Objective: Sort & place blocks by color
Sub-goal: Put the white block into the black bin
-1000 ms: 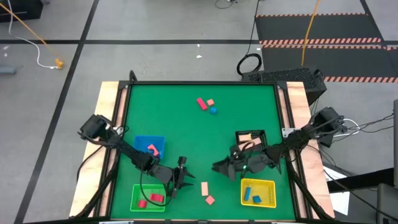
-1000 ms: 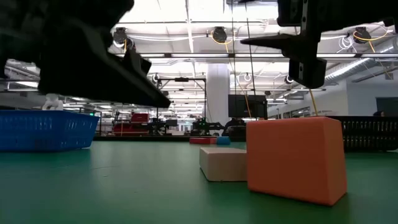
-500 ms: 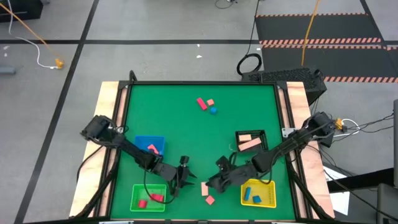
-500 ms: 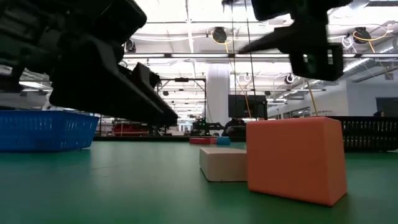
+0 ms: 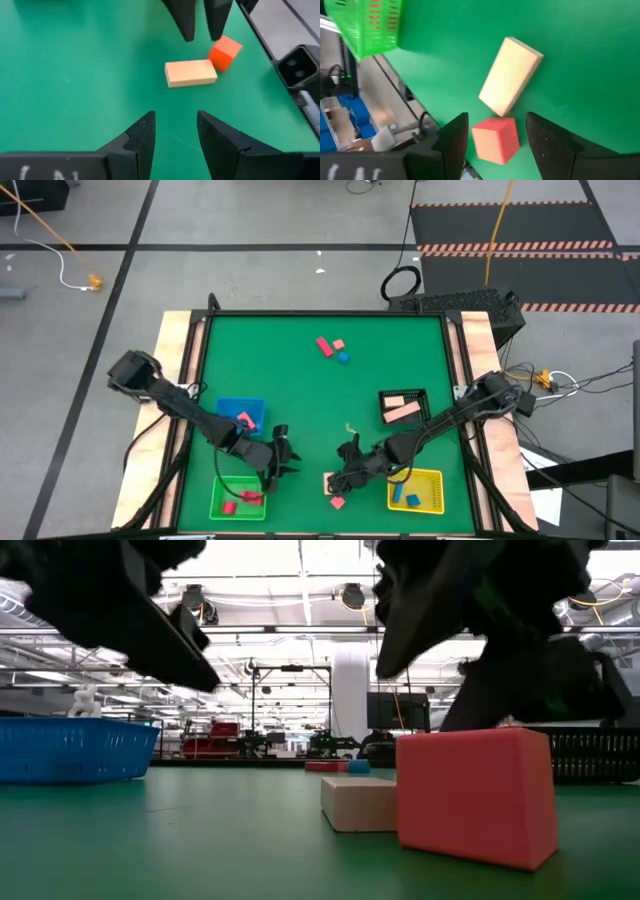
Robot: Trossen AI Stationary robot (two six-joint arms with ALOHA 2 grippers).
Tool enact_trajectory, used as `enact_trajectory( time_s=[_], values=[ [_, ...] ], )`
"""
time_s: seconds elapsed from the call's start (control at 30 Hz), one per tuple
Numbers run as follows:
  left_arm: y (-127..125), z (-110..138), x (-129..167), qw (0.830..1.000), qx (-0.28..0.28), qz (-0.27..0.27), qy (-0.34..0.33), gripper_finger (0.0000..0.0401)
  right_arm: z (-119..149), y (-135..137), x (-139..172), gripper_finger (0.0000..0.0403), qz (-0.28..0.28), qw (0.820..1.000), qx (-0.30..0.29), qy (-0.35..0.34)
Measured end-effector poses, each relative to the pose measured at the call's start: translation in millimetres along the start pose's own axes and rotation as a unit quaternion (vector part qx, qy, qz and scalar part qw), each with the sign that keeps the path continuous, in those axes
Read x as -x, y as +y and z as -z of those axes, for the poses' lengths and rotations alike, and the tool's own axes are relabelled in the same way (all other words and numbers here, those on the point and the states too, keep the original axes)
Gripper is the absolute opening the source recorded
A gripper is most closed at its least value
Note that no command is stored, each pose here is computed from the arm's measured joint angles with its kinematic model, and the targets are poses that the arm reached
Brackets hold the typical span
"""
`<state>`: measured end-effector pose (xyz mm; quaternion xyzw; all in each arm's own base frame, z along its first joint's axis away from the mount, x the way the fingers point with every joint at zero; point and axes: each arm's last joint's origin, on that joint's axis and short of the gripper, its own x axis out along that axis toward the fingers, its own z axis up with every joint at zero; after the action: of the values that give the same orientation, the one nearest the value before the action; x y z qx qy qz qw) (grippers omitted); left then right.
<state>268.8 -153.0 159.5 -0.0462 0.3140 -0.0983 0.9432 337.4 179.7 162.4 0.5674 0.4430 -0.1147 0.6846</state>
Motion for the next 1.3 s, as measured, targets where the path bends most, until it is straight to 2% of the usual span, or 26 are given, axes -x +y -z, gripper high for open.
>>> enact_trajectory(
  time_s=[0.27,0.5,1.03,1.3],
  values=[
    [-16,-18,45,0.999,0.005,0.033,-0.032,0.0145,-12,-6,-10,0.0187,0.014,1.000,-0.005,-0.012],
    [-29,-21,71,0.998,-0.009,0.042,-0.055,0.0145,-20,-9,-13,0.0187,0.017,1.000,0.003,-0.024],
    [-33,-15,76,0.999,-0.021,0.033,-0.034,0.0145,-23,-5,-14,0.0187,0.011,0.996,0.012,-0.087],
    [-32,-12,76,0.999,-0.026,0.028,-0.022,0.0145,-21,1,-45,0.0187,0.018,0.998,0.032,-0.055]
  ],
)
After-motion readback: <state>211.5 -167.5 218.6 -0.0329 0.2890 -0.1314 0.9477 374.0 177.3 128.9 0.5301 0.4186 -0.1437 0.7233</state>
